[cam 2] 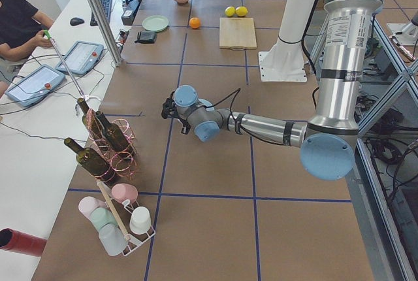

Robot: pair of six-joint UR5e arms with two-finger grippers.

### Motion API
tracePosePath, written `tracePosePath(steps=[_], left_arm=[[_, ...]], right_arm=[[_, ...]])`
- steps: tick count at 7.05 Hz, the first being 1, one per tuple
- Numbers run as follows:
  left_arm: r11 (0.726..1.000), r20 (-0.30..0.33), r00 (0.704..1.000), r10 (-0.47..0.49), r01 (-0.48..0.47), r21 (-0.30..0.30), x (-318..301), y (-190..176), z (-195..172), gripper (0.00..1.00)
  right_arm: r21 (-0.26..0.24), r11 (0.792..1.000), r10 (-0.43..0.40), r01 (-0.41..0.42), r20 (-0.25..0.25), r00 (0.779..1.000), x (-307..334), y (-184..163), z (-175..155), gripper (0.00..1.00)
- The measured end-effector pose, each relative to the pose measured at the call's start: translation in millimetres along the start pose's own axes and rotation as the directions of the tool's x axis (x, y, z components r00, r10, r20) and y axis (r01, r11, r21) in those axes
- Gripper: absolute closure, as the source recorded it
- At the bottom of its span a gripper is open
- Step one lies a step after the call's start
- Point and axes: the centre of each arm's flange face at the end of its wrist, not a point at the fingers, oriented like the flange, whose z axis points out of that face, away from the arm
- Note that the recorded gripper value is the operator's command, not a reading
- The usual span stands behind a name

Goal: Pick orange to plate
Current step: 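Slide the white plate to center with left gripper while right arm reaches out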

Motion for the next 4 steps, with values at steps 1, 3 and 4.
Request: tracePosePath(steps=[1, 3, 4], left_arm=[[1.0, -0.012, 1.0, -0.025, 0.025, -0.007, 13, -14, -12, 1.0], [0.991, -0.025, 0.99, -0.136, 0.135, -0.019, 76, -66, -16, 1.0], [0.973, -0.04, 0.973, -0.228, 0.227, -0.036, 124, -83, -3, 1.0]], right_arm=[[-0.002, 1.0, 0.006, -0.006, 0.002, 1.0, -6, -1, 2, 0.0], [-0.018, 0.999, 0.042, -0.041, 0.012, 0.999, -35, -2, 14, 0.0], [-0.027, 0.998, 0.052, -0.051, 0.013, 0.999, -52, 2, 22, 0.0]])
